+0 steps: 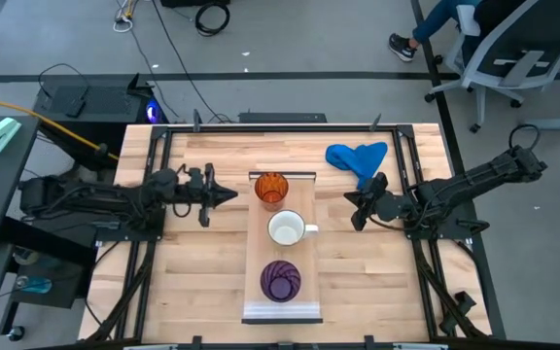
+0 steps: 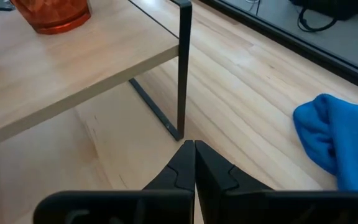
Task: Stack small to large cups/mugs on shelf
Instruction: Put the orange cup on the shelf
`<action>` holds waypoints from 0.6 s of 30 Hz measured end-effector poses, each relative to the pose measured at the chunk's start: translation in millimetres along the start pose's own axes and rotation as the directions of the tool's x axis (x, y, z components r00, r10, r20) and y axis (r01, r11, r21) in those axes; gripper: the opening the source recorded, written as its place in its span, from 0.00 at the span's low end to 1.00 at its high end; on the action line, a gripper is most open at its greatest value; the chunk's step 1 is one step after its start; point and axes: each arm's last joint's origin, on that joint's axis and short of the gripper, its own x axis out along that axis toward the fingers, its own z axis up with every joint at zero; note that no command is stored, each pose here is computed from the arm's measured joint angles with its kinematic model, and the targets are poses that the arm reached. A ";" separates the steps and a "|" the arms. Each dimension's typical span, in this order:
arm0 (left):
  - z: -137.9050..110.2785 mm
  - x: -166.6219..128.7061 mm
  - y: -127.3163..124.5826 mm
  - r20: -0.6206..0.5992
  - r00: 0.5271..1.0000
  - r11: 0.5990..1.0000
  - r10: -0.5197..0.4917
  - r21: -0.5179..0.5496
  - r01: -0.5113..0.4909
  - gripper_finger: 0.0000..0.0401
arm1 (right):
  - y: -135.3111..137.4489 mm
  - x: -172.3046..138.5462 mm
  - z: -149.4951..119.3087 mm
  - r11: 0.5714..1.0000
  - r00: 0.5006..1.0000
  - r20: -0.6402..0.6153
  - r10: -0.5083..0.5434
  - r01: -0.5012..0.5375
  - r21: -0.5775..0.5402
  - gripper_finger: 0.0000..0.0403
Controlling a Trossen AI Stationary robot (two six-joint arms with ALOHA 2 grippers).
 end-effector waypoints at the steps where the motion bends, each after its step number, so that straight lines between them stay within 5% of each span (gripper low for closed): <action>1: 1.0 3.4 0.3 -0.007 1.000 1.000 -0.010 -0.002 0.010 0.06 | 0.0 0.0 -0.1 1.000 1.000 -0.001 0.001 -0.001 -0.001 0.02; 18: 10.6 55.2 6.5 -0.049 0.996 0.997 -0.072 -0.026 0.070 0.06 | 0.0 0.0 -0.2 1.000 1.000 -0.002 0.001 -0.001 -0.019 0.02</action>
